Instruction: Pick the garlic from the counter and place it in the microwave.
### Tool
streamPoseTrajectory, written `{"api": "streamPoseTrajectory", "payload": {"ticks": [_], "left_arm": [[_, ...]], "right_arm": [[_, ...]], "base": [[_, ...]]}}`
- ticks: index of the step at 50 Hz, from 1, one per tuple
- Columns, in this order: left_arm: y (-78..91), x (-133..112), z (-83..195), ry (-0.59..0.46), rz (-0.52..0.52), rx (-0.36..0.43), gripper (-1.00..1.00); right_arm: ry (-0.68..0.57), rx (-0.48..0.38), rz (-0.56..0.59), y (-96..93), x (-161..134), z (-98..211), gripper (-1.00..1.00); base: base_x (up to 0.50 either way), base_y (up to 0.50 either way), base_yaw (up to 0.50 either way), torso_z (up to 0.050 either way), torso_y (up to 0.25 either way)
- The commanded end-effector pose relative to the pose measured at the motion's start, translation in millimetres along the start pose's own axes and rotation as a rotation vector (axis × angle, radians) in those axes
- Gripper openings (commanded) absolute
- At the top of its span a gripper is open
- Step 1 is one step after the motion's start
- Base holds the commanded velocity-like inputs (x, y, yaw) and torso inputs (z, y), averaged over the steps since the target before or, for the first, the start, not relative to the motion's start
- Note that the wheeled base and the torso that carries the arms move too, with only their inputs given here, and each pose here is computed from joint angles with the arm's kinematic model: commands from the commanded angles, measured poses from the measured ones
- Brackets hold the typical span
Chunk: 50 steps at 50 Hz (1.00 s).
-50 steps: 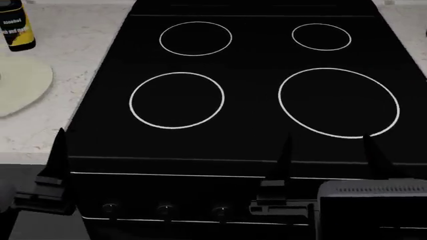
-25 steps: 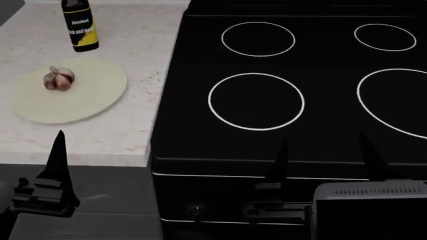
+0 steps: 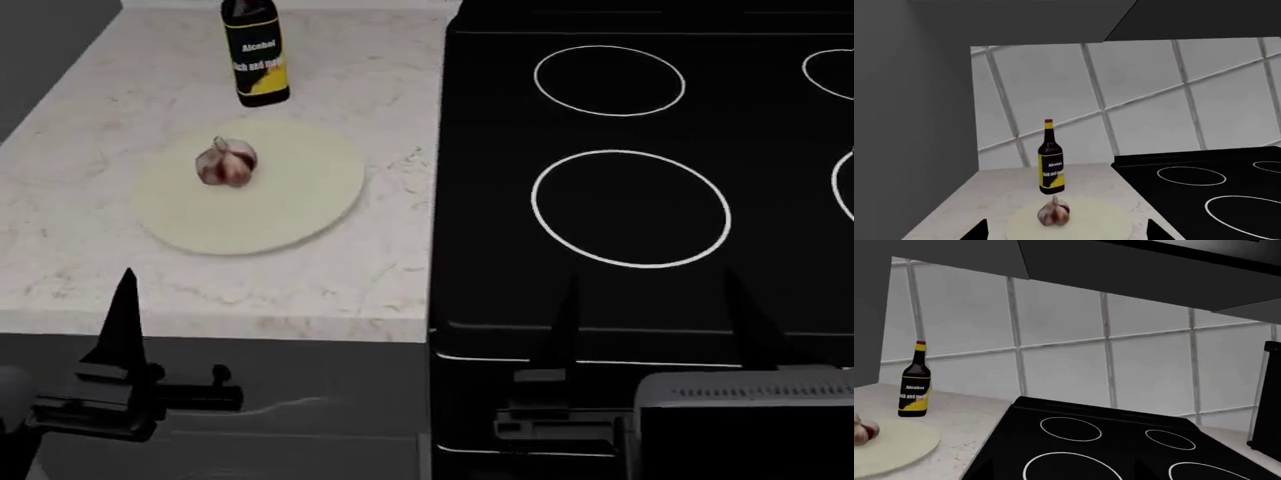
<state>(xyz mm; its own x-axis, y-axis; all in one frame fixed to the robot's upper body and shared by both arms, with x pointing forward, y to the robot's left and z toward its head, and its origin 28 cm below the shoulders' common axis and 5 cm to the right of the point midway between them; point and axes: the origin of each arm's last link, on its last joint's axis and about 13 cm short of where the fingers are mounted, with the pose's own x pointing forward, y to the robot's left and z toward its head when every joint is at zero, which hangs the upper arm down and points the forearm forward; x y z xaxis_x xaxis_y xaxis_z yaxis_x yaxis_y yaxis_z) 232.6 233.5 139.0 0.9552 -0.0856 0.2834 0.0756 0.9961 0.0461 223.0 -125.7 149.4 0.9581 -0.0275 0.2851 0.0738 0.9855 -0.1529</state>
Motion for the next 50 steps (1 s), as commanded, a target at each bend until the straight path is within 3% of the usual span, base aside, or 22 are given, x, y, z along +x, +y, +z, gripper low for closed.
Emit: {"api": "streamPoseTrajectory", "payload": {"ticks": [1, 50], "left_arm": [[-1.3, -0.5, -1.5, 0.014, -0.002, -0.020, 1.00], [-1.2, -1.5, 1.0, 0.020, 0.012, -0.064, 1.00]], "right_arm": [[0.004, 0.005, -0.005, -0.2, -0.2, -0.6, 1.00], [-0.014, 0.007, 0.005, 1.3, -1.0, 3.6, 1.00]], "base": [[0.49, 0.00, 0.00, 0.000, 0.000], [0.47, 0.00, 0.00, 0.000, 0.001]]}}
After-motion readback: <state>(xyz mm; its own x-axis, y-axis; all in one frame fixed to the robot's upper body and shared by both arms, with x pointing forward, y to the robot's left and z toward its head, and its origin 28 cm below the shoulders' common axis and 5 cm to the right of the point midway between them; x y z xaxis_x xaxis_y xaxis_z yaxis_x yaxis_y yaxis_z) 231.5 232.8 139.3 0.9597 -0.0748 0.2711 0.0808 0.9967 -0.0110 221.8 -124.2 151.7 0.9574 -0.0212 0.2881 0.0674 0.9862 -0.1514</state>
